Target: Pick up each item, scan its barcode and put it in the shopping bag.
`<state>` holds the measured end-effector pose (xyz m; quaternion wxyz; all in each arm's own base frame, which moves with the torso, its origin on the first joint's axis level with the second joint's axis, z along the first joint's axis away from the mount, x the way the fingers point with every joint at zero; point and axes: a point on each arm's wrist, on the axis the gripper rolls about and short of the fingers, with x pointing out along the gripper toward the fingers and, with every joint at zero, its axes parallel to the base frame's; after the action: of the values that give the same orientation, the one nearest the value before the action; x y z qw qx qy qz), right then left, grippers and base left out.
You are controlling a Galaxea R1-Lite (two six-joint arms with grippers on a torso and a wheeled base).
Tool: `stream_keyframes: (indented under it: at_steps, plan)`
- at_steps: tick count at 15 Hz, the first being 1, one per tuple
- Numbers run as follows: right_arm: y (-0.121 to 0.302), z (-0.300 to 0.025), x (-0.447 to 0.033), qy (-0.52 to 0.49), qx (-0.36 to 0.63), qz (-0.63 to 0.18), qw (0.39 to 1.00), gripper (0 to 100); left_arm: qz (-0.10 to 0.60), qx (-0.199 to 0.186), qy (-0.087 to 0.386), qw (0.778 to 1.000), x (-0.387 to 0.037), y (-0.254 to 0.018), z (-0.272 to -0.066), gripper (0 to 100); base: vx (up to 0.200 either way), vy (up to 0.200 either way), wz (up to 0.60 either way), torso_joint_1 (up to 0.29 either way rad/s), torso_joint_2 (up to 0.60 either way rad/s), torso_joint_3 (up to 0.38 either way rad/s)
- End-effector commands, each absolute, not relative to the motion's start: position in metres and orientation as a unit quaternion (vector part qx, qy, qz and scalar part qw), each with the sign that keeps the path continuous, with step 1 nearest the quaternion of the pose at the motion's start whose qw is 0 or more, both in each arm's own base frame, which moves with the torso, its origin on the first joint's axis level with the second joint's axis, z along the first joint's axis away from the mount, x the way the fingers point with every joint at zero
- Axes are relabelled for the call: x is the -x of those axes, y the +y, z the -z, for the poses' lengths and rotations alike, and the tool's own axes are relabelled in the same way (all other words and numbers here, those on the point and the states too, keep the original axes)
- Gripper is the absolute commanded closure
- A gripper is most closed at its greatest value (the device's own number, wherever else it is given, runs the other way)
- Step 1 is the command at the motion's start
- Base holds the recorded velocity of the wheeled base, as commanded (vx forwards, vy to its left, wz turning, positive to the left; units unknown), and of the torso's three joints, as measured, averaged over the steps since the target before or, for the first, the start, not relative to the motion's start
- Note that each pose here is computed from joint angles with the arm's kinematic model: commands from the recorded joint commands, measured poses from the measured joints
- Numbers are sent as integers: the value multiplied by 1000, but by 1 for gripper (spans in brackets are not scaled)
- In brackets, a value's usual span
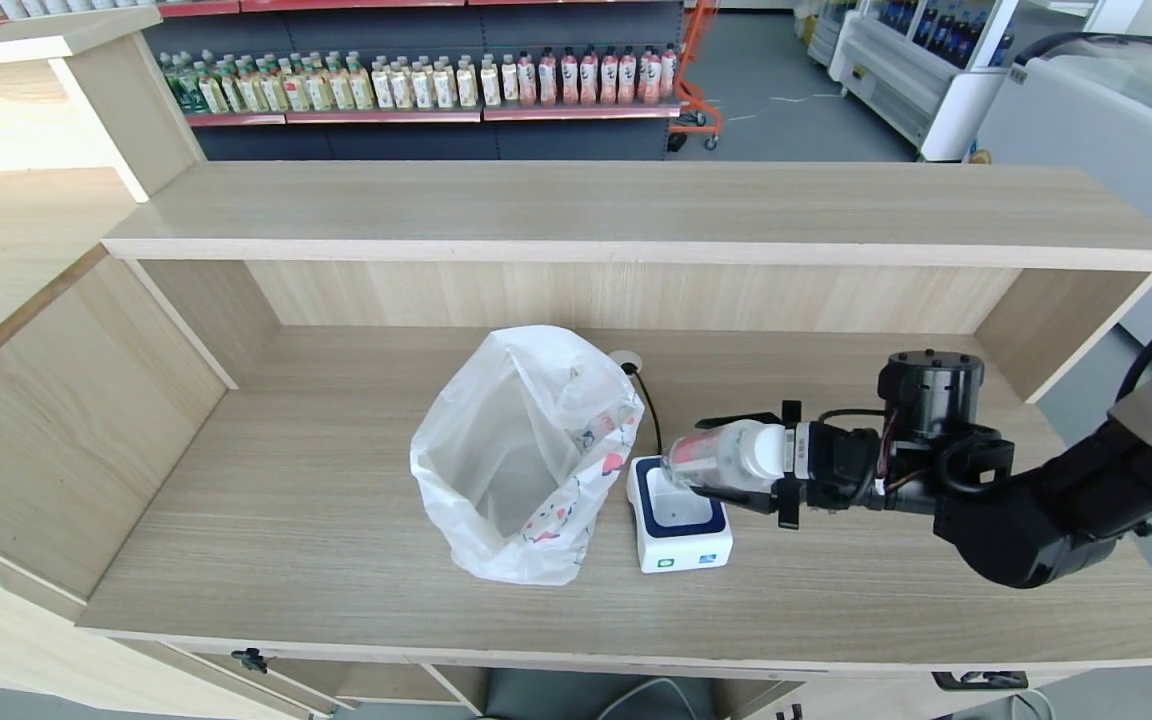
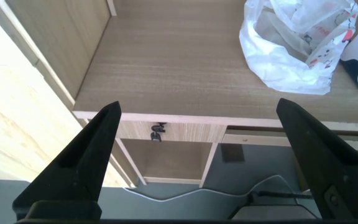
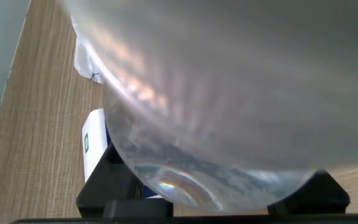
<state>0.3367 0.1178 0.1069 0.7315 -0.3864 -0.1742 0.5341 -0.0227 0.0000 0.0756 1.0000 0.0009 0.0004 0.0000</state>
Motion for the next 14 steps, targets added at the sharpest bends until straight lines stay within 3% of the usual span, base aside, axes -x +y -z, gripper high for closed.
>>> stream_keyframes:
  at_steps: [1,14]
  plan:
    - [119,-103,-342,-180,391,-536,726,100,0,-1,1,1000,23,0,-76,0,0,0,0,0,0,0]
    - [120,-101,-356,-212,412,-537,705,100,0,-1,0,1000,23,0,-76,0,0,0,0,0,0,0]
